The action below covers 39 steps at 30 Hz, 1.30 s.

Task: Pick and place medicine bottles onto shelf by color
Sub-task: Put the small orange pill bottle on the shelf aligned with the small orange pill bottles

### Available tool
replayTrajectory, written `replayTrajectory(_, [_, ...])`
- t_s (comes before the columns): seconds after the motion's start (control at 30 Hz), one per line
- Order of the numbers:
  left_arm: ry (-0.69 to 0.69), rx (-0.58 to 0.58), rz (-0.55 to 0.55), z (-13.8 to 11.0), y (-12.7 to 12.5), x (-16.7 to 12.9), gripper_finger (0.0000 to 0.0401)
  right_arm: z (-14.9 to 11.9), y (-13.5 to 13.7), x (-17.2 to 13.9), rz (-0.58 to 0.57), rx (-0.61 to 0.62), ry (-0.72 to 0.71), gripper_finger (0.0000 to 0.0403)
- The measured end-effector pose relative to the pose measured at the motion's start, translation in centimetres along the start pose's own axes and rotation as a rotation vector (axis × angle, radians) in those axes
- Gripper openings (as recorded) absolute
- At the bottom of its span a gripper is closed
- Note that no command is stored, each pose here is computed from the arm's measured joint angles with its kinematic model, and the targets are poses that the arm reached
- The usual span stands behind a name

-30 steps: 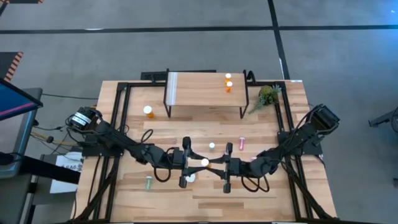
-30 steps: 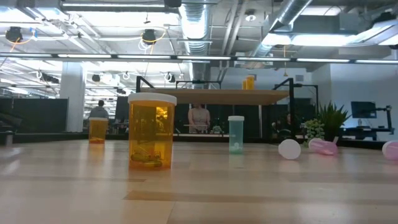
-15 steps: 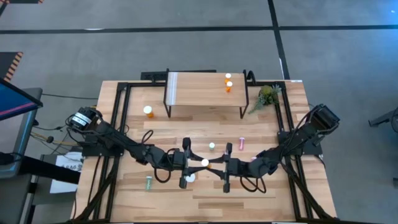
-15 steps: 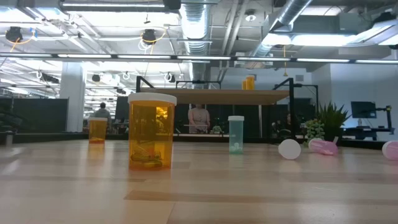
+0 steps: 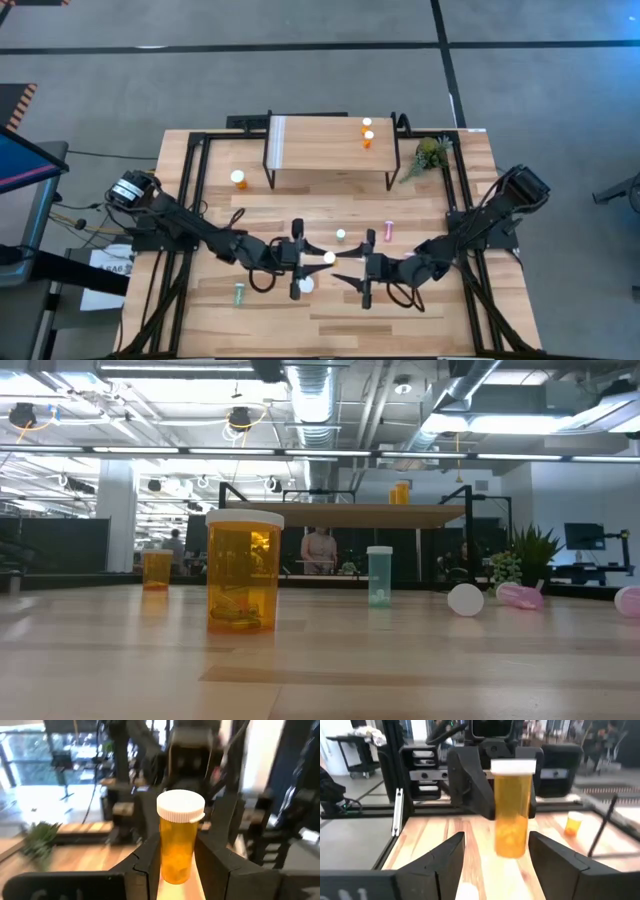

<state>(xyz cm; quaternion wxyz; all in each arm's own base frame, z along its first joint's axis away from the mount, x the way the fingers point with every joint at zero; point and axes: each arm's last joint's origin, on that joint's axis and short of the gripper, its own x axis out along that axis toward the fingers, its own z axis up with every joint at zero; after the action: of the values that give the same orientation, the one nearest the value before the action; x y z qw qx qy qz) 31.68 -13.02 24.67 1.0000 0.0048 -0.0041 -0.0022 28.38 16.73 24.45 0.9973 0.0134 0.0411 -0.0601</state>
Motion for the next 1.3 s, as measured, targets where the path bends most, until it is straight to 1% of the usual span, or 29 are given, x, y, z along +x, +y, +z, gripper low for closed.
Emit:
replayTrajectory(0.1, [0.101, 0.017, 0.071, 0.0, 0.5, -0.7, 0.0092, 0.8, -0.5, -0.7, -0.011, 0.034, 0.074, 0.0244])
replayTrajectory(0.2, [0.185, 0.015, 0.106, -0.2, 0.9, -1.3, 0.0092, 1.4, -1.0, -1.3, -0.023, 0.045, 0.134, 0.0244])
replayTrajectory(0.33, [0.255, 0.014, 0.113, -0.8, 1.0, -1.5, 0.0092, 2.9, -1.6, -1.6, -0.036, 0.085, 0.134, 0.0244])
replayTrajectory(0.43, [0.273, 0.017, 0.114, -1.0, 1.0, -1.6, 0.0092, 4.2, -2.3, -0.7, -0.008, 0.104, 0.207, 0.0244])
replayTrajectory(0.53, [0.279, 0.018, 0.114, -1.0, 1.0, -1.6, 0.0091, 5.4, -2.7, 0.5, 0.002, 0.065, 0.305, 0.0244])
replayTrajectory(0.63, [0.28, 0.016, 0.113, -1.1, 1.0, -1.6, 0.0091, 6.5, -2.7, 1.6, 0.044, -0.001, 0.383, 0.0244])
replayTrajectory(0.77, [0.283, 0.011, 0.091, -1.1, 0.9, -1.6, 0.0091, 8.1, -2.7, 2.3, 0.074, -0.108, 0.424, 0.0244])
replayTrajectory(0.87, [0.284, 0.008, 0.072, -1.1, 0.9, -1.6, 0.0091, 8.4, -2.8, 2.9, 0.101, -0.15, 0.463, 0.0244])
replayTrajectory(0.97, [0.286, 0.005, 0.052, -1.1, 0.8, -1.6, 0.0091, 8.9, -3.1, 3.8, 0.161, -0.126, 0.461, 0.0244])
replayTrajectory(1.03, [0.285, 0.004, 0.049, -1.1, 0.8, -1.6, 0.0091, 8.7, -3.2, 4.5, 0.191, -0.114, 0.479, 0.0244])
replayTrajectory(1.13, [0.289, 0.006, 0.049, -1.1, 0.8, -1.6, 0.0091, 7.8, -3.4, 5.5, 0.19, -0.139, 0.511, 0.0244])
replayTrajectory(1.3, [0.288, 0.005, 0.048, -1.1, 0.8, -1.6, 0.0091, 7.8, -3.9, 6.0, 0.192, -0.134, 0.517, 0.0244])
